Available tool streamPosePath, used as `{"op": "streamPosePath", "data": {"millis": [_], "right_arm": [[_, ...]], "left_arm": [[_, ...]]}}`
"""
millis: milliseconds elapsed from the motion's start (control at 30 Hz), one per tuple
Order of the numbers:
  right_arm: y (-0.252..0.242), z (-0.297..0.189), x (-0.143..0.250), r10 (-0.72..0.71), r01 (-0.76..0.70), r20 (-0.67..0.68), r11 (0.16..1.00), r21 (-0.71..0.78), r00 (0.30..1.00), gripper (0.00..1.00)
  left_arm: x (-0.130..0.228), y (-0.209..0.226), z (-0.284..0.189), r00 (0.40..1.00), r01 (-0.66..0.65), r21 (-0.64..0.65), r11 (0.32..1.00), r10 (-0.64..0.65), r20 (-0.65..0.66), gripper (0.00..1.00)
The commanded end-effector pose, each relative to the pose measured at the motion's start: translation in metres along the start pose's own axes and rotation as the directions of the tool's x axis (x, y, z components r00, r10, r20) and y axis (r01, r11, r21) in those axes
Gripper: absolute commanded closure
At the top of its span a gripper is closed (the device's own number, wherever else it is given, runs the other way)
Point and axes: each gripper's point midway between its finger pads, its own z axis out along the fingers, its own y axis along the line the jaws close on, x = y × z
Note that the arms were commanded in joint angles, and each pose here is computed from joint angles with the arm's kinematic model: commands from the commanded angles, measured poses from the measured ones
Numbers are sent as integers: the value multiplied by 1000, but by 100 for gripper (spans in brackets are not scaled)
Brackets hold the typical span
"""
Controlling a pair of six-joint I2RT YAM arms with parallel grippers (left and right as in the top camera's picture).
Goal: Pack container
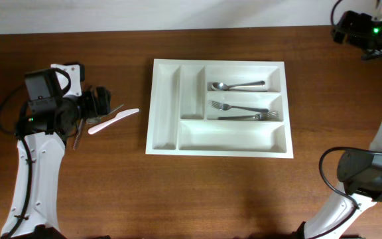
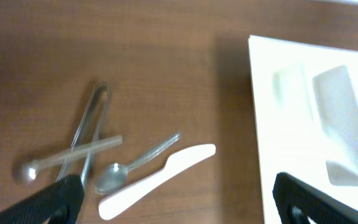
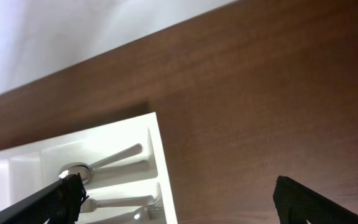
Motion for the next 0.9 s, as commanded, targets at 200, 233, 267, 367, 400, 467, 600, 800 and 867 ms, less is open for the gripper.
{"op": "streamPosePath", "data": {"millis": [200, 233, 267, 367, 400, 467, 600, 800, 867], "right_arm": [[-10, 0, -3, 75, -75, 2, 997, -31, 997, 1], [-10, 0, -3, 74, -74, 3, 997, -31, 997, 2], [-10, 0, -3, 74, -74, 3, 997, -31, 997, 1], [-10, 0, -4, 74, -73, 5, 997, -32, 997, 1], [-10, 0, -3, 74, -74, 4, 997, -32, 997, 1], [-10, 0, -3, 74, -74, 4, 997, -32, 997, 1], [-10, 0, -2, 76, -76, -1, 997, -31, 997, 1], [-11, 0, 5, 82, -83, -27, 996, -27, 996, 1], [-11, 0, 9, 86, -87, -43, 996, -25, 995, 1]], "left_arm": [[21, 78, -16, 966, 212, -296, 931, -246, -81, 1], [20, 85, -17, 966, 199, -304, 932, -238, -98, 0], [21, 90, -17, 964, 195, -310, 931, -240, -114, 0], [18, 96, -11, 954, 197, -259, 946, -246, -174, 0], [16, 98, -5, 948, 190, -224, 956, -238, -212, 0], [13, 106, 6, 941, 178, -225, 958, -232, -245, 0], [4, 119, 39, 937, 149, -206, 967, -205, -283, 0], [-18, 106, 70, 950, 217, -63, 974, -225, -217, 1], [-13, 120, 68, 871, 424, -187, 886, -455, -186, 0]]}}
